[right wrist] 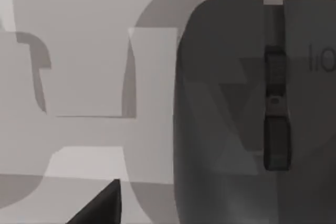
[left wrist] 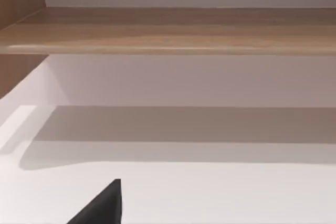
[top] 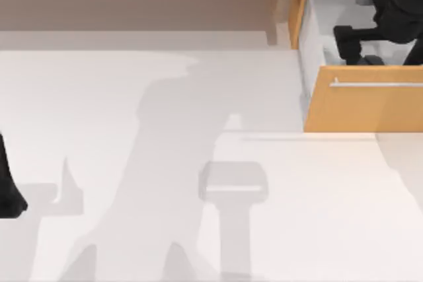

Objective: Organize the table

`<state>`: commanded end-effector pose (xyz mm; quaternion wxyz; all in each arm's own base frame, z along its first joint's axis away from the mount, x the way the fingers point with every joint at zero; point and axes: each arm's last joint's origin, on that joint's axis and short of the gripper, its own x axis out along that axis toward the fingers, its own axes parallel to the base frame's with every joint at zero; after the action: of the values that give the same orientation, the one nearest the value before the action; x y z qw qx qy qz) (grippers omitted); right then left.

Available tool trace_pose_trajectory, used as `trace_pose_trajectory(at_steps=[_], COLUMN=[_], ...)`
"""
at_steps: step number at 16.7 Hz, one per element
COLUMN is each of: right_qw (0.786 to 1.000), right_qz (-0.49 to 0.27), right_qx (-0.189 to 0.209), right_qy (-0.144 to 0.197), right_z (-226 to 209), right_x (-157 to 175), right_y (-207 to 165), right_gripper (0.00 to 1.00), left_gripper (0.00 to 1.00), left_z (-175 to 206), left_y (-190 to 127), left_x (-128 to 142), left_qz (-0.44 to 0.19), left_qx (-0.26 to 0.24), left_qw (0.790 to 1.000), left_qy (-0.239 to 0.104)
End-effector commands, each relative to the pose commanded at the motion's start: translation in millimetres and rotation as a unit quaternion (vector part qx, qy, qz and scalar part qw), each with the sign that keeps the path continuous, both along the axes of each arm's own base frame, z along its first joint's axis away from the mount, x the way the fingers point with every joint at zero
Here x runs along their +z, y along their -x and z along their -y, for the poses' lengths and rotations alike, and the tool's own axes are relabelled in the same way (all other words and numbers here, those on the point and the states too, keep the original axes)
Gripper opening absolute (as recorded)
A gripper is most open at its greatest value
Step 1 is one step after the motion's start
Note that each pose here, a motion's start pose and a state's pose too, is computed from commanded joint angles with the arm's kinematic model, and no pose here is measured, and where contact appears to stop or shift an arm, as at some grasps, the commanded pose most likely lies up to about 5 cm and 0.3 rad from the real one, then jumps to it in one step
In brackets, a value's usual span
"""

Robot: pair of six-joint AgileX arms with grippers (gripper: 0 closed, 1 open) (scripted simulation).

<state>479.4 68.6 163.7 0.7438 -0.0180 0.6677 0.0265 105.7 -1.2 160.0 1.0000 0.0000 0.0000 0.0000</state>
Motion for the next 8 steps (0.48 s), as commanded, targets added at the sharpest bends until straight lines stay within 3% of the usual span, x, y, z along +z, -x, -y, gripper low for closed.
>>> trace_pose_trajectory(at_steps=[8], right_qw=[1.000], right_qz=[-0.002], right_qx=[0.001], right_qy=[0.002], right_z=[1.8], right_x=[-3.5], right_y=[-2.3], right_gripper=[1.00], left_gripper=[1.00], left_z=[0.0], left_y=[0.0], left_x=[0.0], left_qz=[0.000], left_qx=[0.000], left_qw=[1.000], left_qy=[0.000])
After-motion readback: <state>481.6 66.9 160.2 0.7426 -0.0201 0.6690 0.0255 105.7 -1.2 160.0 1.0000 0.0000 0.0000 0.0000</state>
